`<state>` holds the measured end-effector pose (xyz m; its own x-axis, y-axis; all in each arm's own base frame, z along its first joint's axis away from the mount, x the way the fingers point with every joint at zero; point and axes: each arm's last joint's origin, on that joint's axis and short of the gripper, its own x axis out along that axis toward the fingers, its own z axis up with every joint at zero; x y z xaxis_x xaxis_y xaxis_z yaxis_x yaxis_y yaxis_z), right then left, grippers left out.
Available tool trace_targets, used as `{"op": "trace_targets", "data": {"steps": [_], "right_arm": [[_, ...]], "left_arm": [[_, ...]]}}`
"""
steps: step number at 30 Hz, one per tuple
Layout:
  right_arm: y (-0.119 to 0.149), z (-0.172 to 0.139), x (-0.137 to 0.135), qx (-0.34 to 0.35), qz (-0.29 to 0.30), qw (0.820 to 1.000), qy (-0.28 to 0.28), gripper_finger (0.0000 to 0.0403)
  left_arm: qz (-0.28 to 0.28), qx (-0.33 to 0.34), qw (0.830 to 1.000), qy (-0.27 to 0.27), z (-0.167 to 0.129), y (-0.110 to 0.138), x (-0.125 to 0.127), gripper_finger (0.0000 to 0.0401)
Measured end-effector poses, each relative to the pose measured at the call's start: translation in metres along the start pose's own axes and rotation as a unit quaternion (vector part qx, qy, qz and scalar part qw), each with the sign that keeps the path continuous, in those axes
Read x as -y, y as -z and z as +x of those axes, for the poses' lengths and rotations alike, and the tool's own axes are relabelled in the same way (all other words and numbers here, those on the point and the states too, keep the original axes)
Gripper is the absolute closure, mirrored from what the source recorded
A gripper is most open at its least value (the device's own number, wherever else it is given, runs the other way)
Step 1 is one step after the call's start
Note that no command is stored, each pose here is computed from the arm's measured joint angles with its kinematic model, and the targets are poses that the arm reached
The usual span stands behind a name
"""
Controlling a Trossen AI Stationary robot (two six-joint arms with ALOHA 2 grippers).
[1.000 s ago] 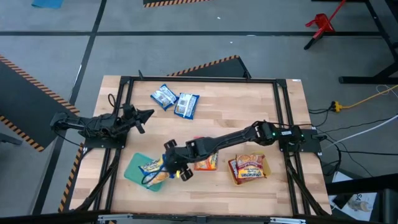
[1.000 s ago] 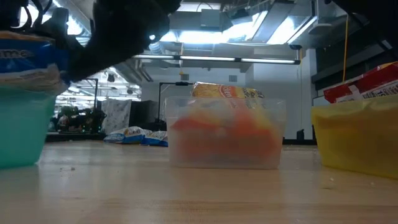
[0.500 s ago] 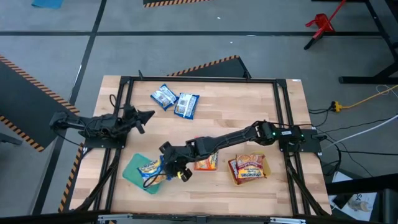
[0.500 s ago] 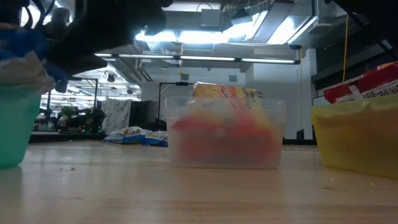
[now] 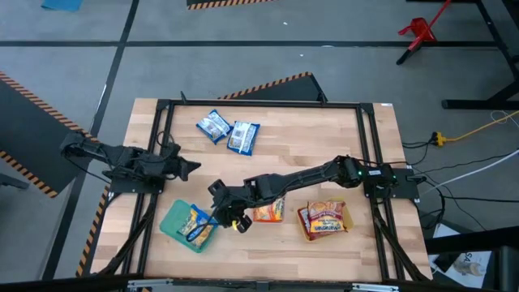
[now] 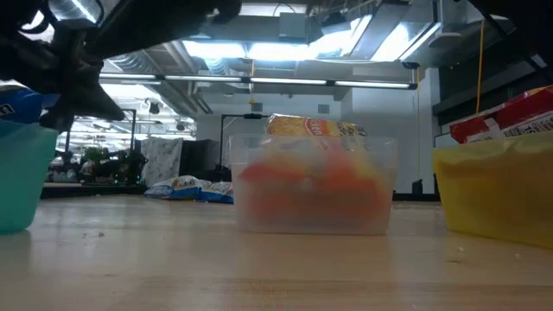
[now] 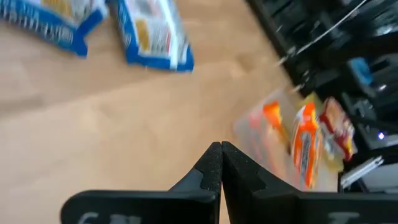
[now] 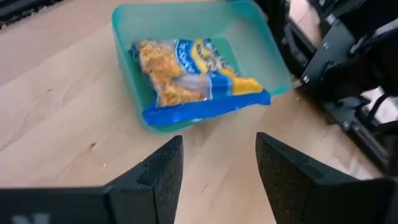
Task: Sort Maruchan noodles
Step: Adjust the green bin
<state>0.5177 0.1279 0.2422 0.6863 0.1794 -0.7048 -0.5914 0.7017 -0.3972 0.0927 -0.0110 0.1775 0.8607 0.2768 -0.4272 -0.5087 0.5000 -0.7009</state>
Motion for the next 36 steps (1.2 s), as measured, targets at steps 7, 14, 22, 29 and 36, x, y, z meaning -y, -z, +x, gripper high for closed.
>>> {"op": "trace_targets", "data": {"steps": [7, 14, 22, 29, 36], "right_arm": [[-0.003, 0.002, 0.002, 0.020, 0.003, 1.000, 0.012, 0.0217], [-0.004, 0.004, 0.002, 0.028, 0.012, 0.999, 0.014, 0.0217], [-0.004, 0.005, 0.001, 0.036, 0.029, 0.999, 0.001, 0.0217], [-0.004, 0.004, 0.001, 0.044, 0.044, 0.998, -0.011, 0.0217], [-0.007, 0.004, 0.000, 0.073, 0.047, 0.995, -0.039, 0.0217]], "left_arm": [[0.001, -0.149, 0.986, -0.081, -0.005, 0.004, 0.010, 0.0401], [0.010, -0.240, 0.957, -0.162, -0.007, 0.008, 0.024, 0.0401], [-0.007, -0.293, 0.917, -0.271, -0.009, 0.010, 0.047, 0.0401], [-0.010, -0.372, 0.851, -0.371, 0.000, 0.033, 0.054, 0.0401], [0.002, -0.433, 0.793, -0.428, 0.002, 0.059, 0.054, 0.0401]]}}
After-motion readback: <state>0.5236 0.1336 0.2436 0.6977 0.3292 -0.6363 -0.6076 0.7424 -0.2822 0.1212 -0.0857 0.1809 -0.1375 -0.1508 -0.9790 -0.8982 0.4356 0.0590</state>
